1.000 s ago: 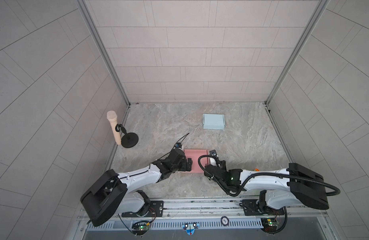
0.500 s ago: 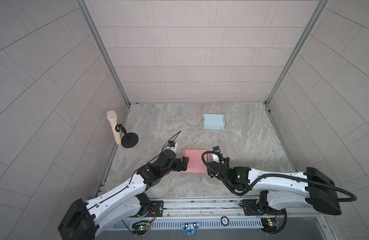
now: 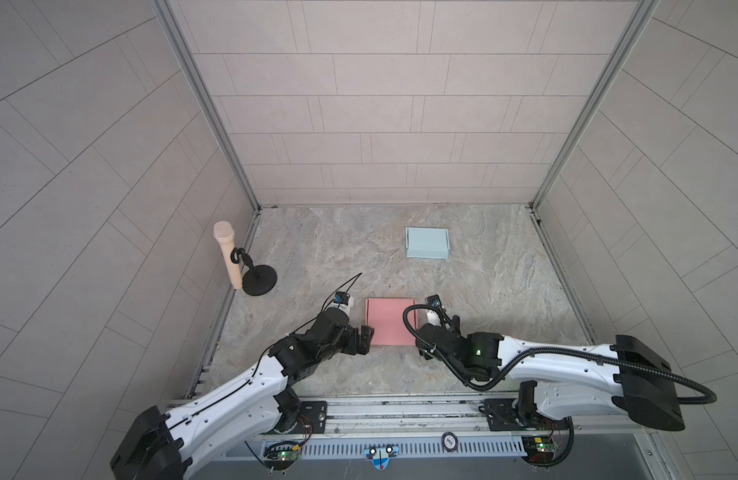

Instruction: Fold the paper box

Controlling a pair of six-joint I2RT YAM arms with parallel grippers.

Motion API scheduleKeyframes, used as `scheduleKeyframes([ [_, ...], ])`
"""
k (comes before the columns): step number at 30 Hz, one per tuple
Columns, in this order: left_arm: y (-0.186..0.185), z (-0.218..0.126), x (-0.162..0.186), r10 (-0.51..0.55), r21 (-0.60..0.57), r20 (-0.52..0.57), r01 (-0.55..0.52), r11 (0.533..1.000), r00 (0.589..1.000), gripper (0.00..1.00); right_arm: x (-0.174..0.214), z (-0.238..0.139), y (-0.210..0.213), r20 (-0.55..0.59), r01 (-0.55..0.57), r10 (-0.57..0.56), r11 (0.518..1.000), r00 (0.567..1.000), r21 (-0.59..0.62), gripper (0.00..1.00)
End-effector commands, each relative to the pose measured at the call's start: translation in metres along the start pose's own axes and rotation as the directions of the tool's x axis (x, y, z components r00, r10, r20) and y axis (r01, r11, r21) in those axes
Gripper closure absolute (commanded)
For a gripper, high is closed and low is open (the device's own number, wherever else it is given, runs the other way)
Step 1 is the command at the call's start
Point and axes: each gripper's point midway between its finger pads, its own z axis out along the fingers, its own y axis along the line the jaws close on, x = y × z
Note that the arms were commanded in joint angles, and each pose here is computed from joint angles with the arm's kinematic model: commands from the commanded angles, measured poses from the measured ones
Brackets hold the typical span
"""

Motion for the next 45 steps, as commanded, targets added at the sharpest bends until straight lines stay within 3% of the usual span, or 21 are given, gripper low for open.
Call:
scheduleKeyframes([
  [1, -0.004, 0.000, 0.005, 0.020, 0.023, -0.016, -0.019, 1.000, 1.000, 0.00, -0.003, -0.006, 0.001, -0.002, -0.042, 0.042, 0.999, 0.999, -0.007, 0.33],
  [6, -0.010, 0.000, 0.006, 0.033, 0.045, -0.020, -0.032, 0.998, 0.999, 0.01, 0.000, -0.005, 0.004, -0.013, -0.052, 0.052, 0.998, 0.999, -0.028, 0.33],
  [14, -0.024, -0.005, 0.006, 0.058, 0.064, -0.022, -0.057, 0.996, 0.998, 0.20, -0.003, -0.009, 0.010, -0.011, -0.065, 0.064, 0.996, 0.998, -0.053, 0.33],
  [27, -0.037, 0.004, 0.009, 0.045, 0.077, -0.028, -0.043, 0.996, 0.999, 0.35, 0.002, 0.000, 0.022, -0.028, -0.056, 0.054, 0.996, 0.998, -0.071, 0.33],
  [45, -0.031, 0.028, 0.010, 0.036, 0.020, -0.071, -0.034, 0.999, 0.997, 0.28, 0.017, 0.017, 0.022, -0.046, -0.112, 0.110, 0.993, 0.993, -0.042, 0.28],
])
